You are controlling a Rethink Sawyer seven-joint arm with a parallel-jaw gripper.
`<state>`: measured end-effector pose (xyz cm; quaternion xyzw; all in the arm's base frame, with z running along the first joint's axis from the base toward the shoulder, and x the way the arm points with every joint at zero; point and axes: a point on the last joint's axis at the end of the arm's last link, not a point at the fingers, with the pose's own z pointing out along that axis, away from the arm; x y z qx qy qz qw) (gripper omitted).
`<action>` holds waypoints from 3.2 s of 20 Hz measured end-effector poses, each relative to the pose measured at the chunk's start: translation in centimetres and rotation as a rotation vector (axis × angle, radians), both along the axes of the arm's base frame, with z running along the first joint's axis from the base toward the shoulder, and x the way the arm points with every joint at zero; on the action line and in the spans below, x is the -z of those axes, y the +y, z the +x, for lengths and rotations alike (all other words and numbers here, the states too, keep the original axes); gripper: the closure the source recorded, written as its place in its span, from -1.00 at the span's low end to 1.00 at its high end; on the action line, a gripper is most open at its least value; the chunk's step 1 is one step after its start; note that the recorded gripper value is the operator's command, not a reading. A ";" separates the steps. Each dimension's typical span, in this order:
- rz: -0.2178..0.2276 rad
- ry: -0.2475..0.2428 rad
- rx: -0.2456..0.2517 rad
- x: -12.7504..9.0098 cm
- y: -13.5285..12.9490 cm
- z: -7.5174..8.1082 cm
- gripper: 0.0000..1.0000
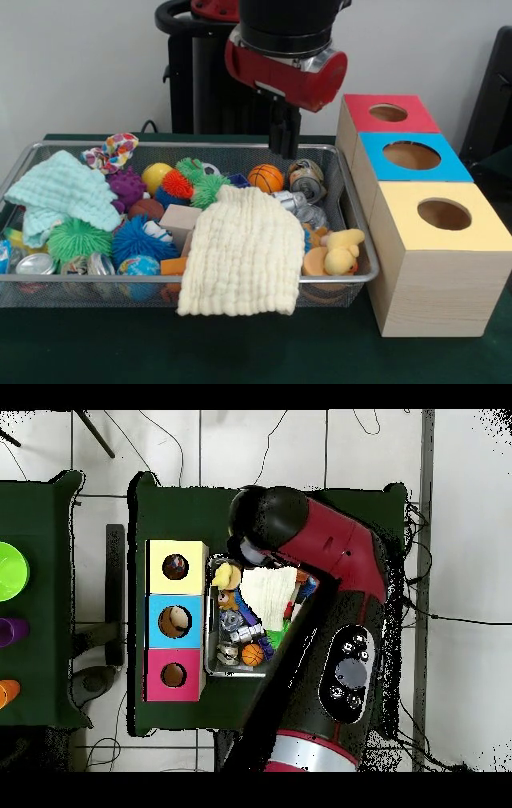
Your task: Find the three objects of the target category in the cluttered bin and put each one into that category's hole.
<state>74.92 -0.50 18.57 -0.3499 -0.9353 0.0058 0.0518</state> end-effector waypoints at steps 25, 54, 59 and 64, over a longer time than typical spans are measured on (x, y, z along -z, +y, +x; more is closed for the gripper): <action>0.049 -0.015 0.012 0.0 -5.2 0.2 1.00; 0.099 0.031 0.059 1.0 -12.7 -4.0 1.00; 0.110 0.038 0.073 0.6 -13.7 -5.2 1.00; 0.112 0.033 0.085 -0.3 -15.2 -6.2 1.00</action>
